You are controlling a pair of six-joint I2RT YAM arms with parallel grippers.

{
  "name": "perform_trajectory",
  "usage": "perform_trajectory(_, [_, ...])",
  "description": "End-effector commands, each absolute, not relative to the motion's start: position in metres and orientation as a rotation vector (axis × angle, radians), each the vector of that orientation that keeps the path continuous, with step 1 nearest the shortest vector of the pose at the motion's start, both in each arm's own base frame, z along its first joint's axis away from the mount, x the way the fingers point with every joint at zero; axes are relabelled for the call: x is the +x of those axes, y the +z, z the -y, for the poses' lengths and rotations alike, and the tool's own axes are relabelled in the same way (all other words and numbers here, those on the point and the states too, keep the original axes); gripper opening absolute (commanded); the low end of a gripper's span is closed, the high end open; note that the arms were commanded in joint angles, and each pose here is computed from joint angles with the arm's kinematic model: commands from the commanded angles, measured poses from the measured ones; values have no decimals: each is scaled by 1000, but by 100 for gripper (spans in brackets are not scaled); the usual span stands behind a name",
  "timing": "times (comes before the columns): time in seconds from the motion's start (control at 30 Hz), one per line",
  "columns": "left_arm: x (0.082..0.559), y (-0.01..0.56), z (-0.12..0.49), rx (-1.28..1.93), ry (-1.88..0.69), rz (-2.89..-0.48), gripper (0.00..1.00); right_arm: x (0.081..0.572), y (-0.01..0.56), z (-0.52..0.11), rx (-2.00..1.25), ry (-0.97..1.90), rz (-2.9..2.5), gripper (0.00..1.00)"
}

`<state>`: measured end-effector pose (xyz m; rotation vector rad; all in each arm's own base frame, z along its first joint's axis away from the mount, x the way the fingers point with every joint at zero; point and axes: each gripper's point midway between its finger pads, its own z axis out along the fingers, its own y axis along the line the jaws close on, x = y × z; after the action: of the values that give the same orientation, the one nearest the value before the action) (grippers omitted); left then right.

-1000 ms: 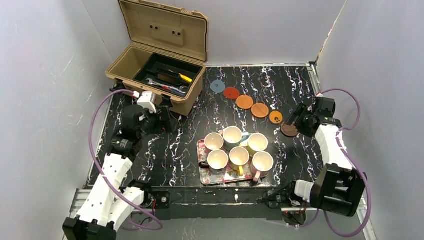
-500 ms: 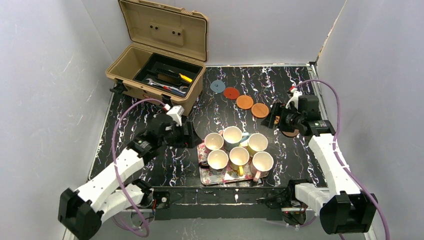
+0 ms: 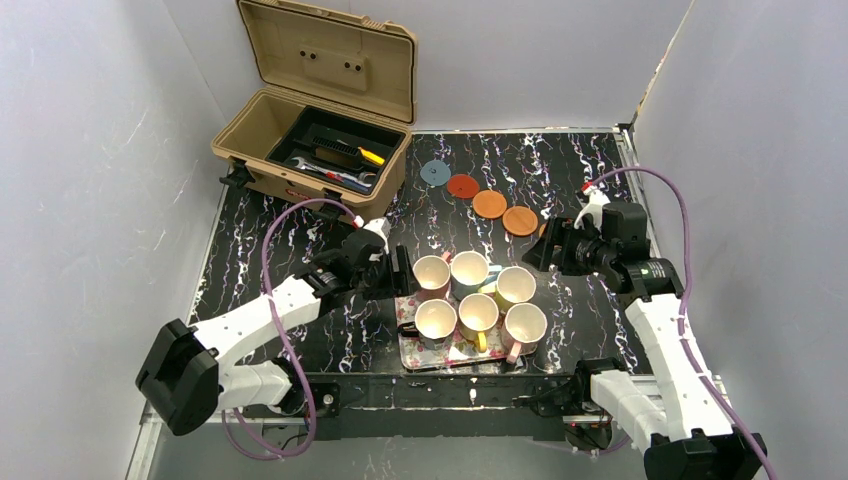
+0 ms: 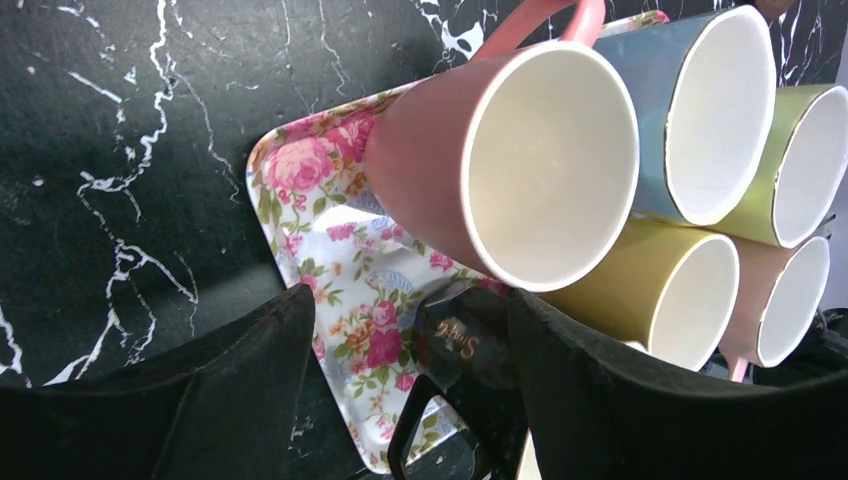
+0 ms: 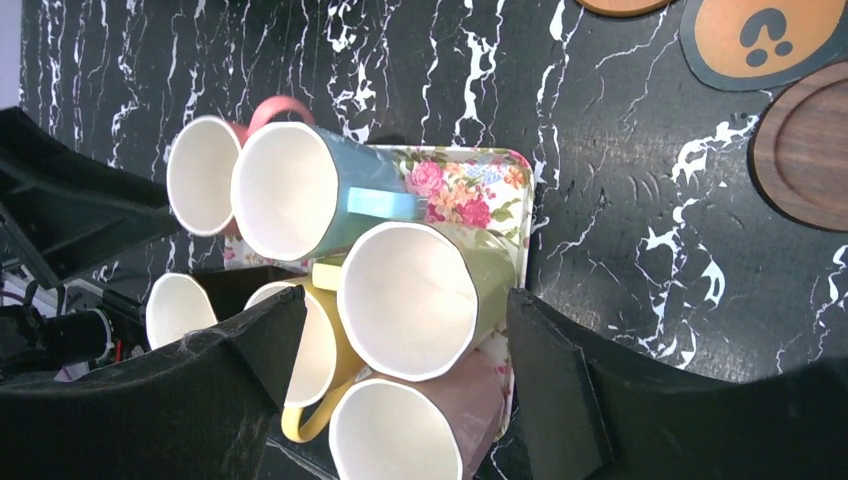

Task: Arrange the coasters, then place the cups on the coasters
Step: Pick up the cup from the tray.

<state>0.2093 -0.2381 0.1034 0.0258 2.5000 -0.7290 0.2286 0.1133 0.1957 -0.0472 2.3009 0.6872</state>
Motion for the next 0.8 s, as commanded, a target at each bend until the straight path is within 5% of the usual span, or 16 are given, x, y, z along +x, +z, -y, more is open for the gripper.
perform_trajectory(0.0, [229,113,246,-53,-688,-2458,66,217,198,-110,-104,660,-2296,82])
perform_trajectory(0.77, [232,140,251,-115,-703,-2358,62,194,201,-110,-176,668,-2283,83])
